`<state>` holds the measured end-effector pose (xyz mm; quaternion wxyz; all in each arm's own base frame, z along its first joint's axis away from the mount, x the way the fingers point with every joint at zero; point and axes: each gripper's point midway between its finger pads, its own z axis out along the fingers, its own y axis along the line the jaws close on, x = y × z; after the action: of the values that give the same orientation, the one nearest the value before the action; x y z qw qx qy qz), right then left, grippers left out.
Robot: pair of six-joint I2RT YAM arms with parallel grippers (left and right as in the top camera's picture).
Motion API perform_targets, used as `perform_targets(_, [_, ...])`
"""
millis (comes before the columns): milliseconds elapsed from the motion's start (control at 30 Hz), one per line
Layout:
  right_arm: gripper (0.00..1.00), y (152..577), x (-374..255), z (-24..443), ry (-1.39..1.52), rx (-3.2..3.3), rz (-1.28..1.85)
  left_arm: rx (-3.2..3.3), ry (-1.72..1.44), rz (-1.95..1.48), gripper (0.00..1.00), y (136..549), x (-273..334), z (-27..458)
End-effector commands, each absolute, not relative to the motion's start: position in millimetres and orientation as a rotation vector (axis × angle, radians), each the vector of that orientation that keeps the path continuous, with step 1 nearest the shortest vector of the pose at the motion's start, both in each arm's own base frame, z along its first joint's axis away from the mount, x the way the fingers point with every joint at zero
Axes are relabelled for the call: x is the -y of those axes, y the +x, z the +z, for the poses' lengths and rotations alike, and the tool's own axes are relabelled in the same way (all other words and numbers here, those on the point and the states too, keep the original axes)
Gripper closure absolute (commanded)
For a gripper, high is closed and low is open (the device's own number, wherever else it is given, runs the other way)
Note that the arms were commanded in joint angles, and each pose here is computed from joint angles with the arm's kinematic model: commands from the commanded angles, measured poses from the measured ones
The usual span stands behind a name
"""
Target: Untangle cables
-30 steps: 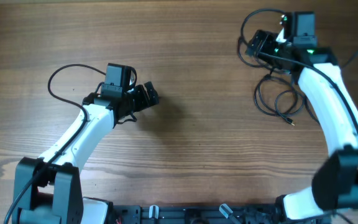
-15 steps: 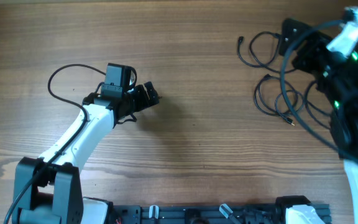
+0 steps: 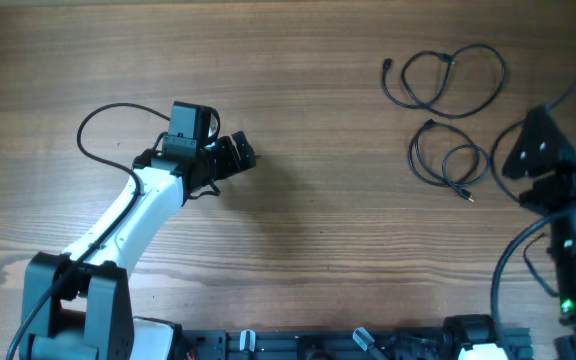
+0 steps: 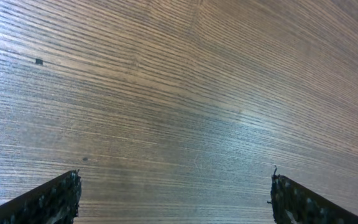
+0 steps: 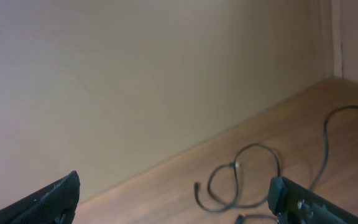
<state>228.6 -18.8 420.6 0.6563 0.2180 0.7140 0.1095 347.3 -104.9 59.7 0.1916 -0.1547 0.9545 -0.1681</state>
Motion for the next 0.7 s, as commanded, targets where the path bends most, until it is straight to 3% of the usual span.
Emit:
perform_targets(0, [0.00,220.3,24.0,395.6,0.500,-1.586,0.223,-2.682,-0.433,-0.450,0.00,348.3,101.5,57.5])
perform_targets(467, [0.00,166.8,7.9,400.2,0.251,-0.950,0.353,-2.682,-0.433,-0.450,0.00,348.3,101.5,57.5])
perform_targets(667, [0.00,180.5,12.0,366.3,0.266,-0.878,0.346,-2.682,-0.433,-0.450,0.00,348.3,101.5,57.5])
